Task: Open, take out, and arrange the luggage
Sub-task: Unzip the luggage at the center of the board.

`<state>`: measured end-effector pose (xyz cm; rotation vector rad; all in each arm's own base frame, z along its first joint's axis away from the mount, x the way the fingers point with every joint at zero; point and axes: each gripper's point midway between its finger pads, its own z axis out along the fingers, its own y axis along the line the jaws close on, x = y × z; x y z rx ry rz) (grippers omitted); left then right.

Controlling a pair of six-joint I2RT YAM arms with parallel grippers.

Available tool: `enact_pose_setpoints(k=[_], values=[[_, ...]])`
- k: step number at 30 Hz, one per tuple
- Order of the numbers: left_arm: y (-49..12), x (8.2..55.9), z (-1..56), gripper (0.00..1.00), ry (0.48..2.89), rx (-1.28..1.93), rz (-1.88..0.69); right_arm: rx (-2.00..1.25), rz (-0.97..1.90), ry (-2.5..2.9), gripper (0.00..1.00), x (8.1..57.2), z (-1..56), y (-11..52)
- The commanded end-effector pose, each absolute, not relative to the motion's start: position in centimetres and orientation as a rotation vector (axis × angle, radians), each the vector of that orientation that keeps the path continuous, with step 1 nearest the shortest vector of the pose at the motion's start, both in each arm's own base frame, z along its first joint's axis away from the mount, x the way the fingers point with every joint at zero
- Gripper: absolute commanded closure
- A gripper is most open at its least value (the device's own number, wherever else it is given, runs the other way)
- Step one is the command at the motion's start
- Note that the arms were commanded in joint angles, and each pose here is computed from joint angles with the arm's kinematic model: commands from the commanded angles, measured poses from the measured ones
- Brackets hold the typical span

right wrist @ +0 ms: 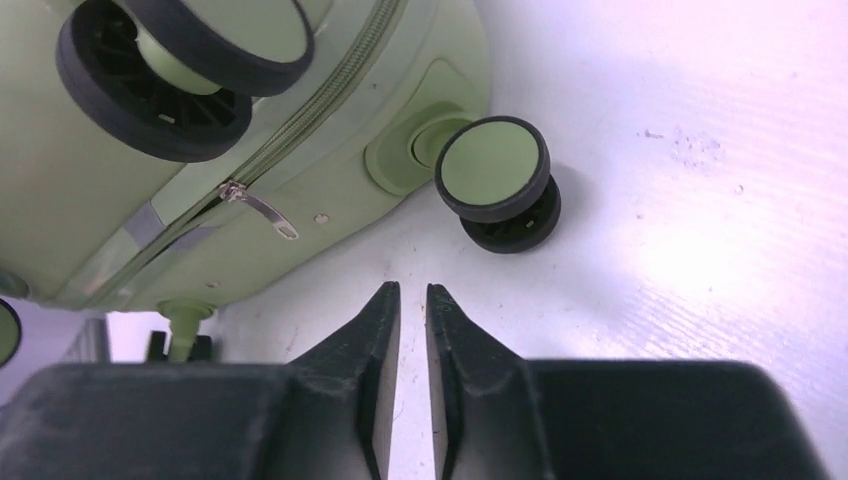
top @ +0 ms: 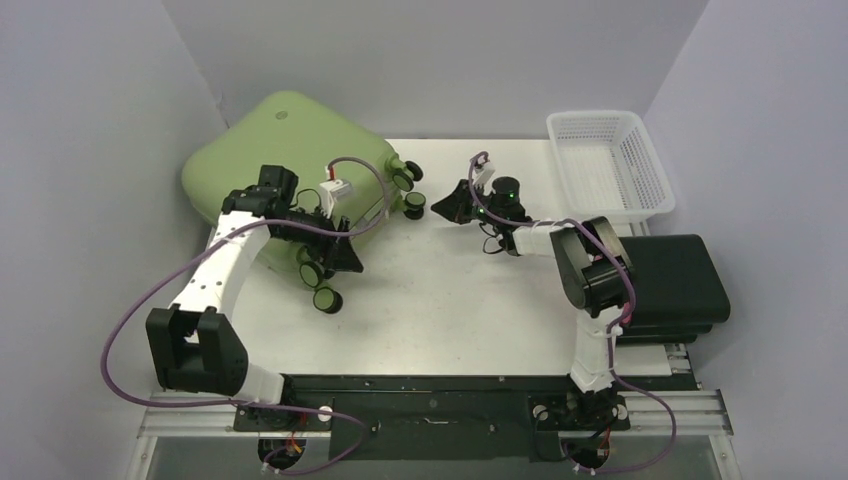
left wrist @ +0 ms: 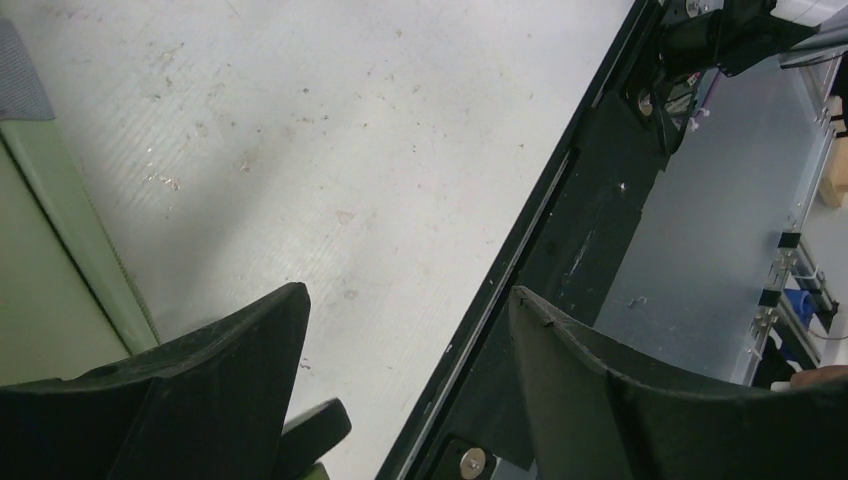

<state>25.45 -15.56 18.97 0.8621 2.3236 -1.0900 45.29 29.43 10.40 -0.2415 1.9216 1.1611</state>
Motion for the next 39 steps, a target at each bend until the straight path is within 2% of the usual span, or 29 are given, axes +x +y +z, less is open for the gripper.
enact_pose_setpoints(k=[1, 5, 9, 10, 13, 15, 17, 19, 27, 33, 39], values=[[-12.6, 25.7, 20.8, 0.30, 2.382, 0.800, -0.984, -0.418, 1.037, 1.753, 0.84, 46.2, 16.4, 30.1], [-10.3, 26.3, 23.0, 0.28, 2.332, 0.713, -0.985, -0.389, 1.021, 1.752, 0.67, 48.7, 19.4, 29.5], [-9.2, 27.9, 28.3, 0.09, 2.170, 0.614, -0.972, -0.518, 0.896, 1.764, 0.57, 50.2, 22.0, 28.7], [-8.7, 28.5, 29.7, 0.00, 2.153, 0.555, -0.949, -0.536, 0.863, 1.803, 0.54, 50.0, 21.7, 28.4], [-6.0, 31.2, 33.7, 0.03, 2.032, 0.412, -0.756, -0.663, 0.697, 1.771, 0.44, 50.6, 23.8, 27.5], [-2.4, 33.3, 35.8, 0.04, 1.971, 0.244, -0.584, -0.709, 0.645, 1.767, 0.27, 50.5, 24.8, 27.3], [1.0, 34.4, 36.4, 0.04, 1.960, 0.040, -0.444, -0.754, 0.634, 1.757, 0.20, 50.4, 25.8, 27.6], [4.7, 35.4, 36.2, 0.04, 1.955, -0.166, -0.316, -0.809, 0.613, 1.756, 0.18, 50.3, 26.8, 28.1], [12.7, 35.7, 31.8, 0.04, 2.062, -0.544, 0.008, -0.967, 0.477, 1.776, 0.18, 49.1, 27.4, 30.8], [16.3, 35.0, 30.3, 0.04, 2.067, -0.689, 0.202, -1.071, 0.448, 1.833, 0.18, 48.5, 25.0, 32.8], [17.6, 35.1, 29.6, 0.04, 2.055, -0.731, 0.234, -1.130, 0.487, 1.853, 0.19, 47.3, 23.1, 35.4]])
